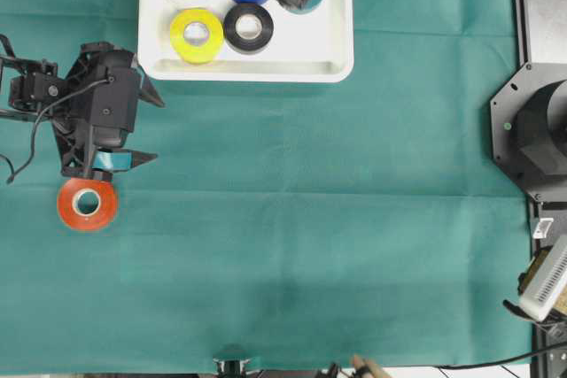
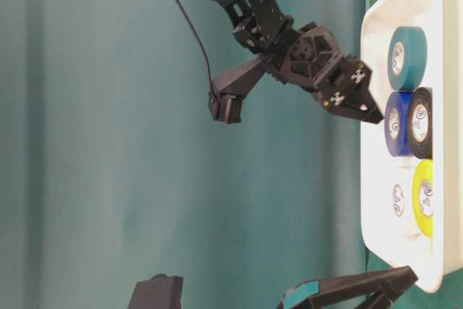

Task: Put the tape alternately from left to right into the white case.
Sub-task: 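Open the right gripper and withdraw it to the table center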

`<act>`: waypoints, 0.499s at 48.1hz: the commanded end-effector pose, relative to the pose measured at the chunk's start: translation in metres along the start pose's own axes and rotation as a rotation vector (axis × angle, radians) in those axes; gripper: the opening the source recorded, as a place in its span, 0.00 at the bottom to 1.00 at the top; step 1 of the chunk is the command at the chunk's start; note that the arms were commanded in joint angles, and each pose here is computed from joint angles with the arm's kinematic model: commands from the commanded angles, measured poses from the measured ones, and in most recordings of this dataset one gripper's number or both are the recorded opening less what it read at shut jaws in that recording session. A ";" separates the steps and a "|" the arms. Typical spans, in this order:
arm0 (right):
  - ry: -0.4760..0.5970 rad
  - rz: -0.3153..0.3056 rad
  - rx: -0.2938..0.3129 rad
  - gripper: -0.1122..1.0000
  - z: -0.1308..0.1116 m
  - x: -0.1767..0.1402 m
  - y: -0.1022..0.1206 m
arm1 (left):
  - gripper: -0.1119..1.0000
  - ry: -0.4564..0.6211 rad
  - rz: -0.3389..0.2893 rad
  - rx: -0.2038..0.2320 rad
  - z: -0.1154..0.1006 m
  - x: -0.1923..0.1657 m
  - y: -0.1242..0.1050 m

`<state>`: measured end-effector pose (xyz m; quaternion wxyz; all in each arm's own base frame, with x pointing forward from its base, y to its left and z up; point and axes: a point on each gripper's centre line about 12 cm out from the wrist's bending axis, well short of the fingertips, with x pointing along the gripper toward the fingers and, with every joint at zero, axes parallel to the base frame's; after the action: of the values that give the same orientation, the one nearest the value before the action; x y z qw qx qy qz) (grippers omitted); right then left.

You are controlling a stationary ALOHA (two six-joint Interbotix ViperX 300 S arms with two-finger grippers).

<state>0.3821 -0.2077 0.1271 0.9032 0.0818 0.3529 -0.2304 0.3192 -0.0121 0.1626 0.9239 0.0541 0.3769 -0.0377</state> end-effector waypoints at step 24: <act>-0.062 0.146 -0.101 0.89 -0.013 -0.062 0.065 | 1.00 -0.035 0.003 0.003 0.010 -0.004 0.001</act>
<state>0.3638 -0.1315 0.1423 0.9204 0.0585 0.3529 -0.1581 0.3192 -0.0121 0.1621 0.9236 0.0548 0.3776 -0.0380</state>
